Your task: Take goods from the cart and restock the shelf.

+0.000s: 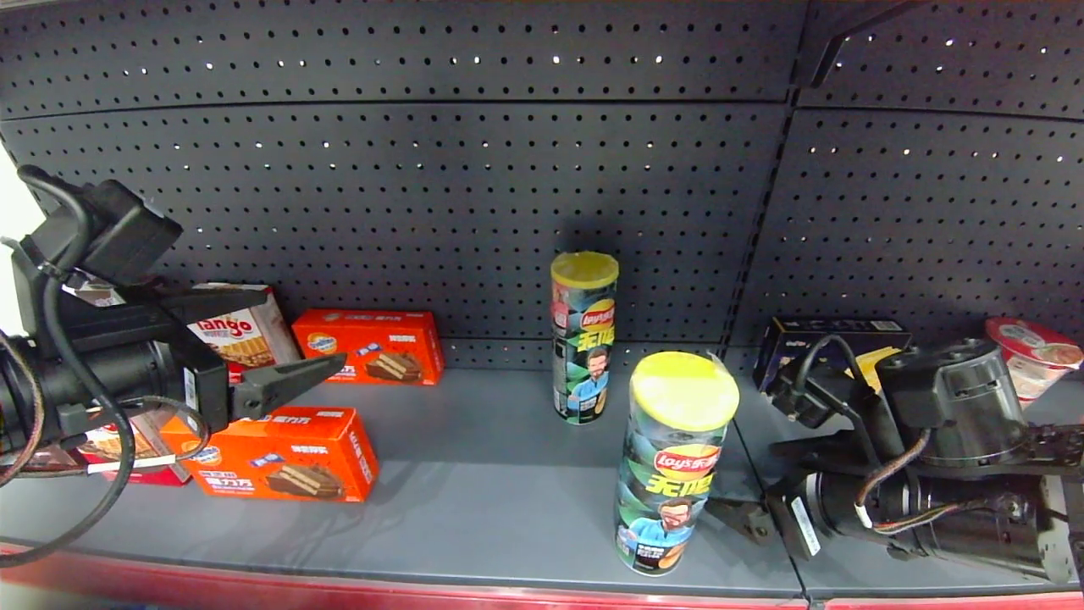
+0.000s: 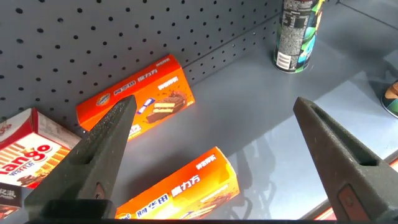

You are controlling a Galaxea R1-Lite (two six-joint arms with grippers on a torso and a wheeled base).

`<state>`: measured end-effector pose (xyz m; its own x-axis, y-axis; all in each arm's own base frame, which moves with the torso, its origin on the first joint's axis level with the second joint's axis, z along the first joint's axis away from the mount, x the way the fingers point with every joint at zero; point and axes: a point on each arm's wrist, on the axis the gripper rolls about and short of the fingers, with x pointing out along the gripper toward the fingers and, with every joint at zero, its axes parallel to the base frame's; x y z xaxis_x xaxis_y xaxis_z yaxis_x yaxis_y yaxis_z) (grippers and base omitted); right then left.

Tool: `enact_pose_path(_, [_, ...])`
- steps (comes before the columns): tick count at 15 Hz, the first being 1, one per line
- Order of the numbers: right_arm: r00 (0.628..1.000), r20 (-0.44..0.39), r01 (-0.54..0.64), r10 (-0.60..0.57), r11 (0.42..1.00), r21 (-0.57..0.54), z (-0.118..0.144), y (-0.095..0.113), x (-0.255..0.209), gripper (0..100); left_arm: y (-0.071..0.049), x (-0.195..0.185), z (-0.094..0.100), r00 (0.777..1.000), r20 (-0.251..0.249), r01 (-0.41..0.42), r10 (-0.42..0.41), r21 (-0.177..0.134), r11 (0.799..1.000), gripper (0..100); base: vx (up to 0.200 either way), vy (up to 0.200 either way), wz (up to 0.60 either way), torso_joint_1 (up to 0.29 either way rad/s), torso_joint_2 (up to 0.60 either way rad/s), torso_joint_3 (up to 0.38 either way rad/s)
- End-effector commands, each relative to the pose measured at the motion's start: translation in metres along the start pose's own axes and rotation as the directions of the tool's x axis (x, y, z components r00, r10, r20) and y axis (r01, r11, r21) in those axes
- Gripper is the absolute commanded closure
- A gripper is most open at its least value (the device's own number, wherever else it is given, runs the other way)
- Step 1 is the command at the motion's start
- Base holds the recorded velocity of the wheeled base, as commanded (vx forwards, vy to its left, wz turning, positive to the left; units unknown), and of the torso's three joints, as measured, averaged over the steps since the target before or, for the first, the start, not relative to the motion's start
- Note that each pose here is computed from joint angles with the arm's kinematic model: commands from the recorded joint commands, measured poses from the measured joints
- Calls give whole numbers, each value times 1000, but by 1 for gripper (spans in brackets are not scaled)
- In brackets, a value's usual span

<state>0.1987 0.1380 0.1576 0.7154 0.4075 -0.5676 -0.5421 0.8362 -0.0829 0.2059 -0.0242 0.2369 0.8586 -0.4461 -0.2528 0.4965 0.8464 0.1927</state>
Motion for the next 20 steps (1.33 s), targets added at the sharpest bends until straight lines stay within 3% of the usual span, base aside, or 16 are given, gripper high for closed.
enact_pose_path(1, [1000,-4,-4,4,1000,-4,0,1,3,0,0,1,-1,1000,-4,1,-1,-1,1000,0,0,0,0,0,0,0])
enact_pose_path(20, [998,15,-61,62,997,-56,24,29,30,0,0,2,-1,1000,-6,6,-6,-3,1000,0,0,0,0,0,0,0])
